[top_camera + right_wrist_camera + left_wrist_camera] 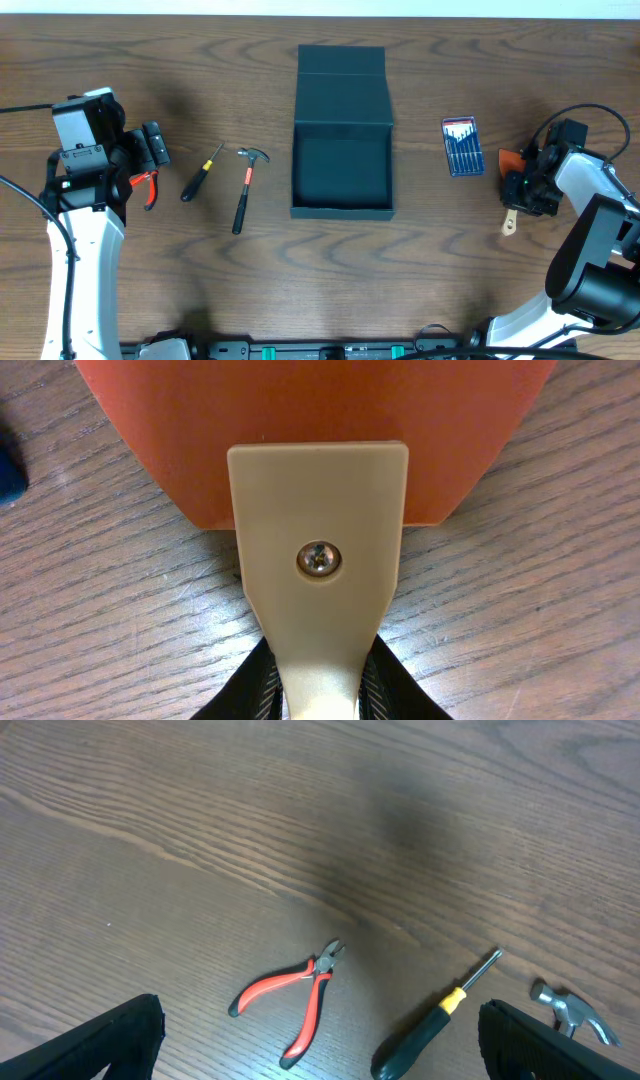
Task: Pack container
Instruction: 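Lower the right gripper onto the scraper's wooden handle and grasp it, then carry the orange scraper into the black box and release it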
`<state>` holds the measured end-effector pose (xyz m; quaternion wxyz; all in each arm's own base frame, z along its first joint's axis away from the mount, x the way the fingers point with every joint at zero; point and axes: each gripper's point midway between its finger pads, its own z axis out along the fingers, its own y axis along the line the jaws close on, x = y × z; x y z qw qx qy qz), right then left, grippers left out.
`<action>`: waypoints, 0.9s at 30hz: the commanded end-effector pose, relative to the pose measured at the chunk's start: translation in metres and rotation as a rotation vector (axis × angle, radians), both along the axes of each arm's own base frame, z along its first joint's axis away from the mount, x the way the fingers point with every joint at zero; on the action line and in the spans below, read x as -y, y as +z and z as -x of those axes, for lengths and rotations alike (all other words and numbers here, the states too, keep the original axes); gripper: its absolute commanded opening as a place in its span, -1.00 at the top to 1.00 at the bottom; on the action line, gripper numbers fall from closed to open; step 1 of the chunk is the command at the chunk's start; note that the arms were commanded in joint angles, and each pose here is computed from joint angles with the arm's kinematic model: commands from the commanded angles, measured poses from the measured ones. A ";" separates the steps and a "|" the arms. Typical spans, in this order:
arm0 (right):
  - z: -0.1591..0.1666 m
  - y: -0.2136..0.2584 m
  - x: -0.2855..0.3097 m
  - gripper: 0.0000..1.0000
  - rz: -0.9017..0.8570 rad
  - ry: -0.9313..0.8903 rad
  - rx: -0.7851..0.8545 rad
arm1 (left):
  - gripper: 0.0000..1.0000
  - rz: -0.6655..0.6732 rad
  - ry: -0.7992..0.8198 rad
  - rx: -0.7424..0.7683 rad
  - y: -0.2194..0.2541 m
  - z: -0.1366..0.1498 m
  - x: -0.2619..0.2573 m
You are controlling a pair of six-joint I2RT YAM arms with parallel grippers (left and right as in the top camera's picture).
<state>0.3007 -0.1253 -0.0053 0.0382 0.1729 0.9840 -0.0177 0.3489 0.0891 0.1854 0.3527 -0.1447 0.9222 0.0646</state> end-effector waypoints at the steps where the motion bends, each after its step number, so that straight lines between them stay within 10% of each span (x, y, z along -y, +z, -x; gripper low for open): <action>1: 0.007 -0.013 0.000 0.97 0.010 0.009 -0.047 | -0.97 -0.007 0.000 0.004 0.003 -0.002 -0.003; 27: -0.043 0.111 -0.056 0.97 0.012 0.214 0.360 | -0.97 -0.007 0.000 0.004 0.003 -0.002 -0.003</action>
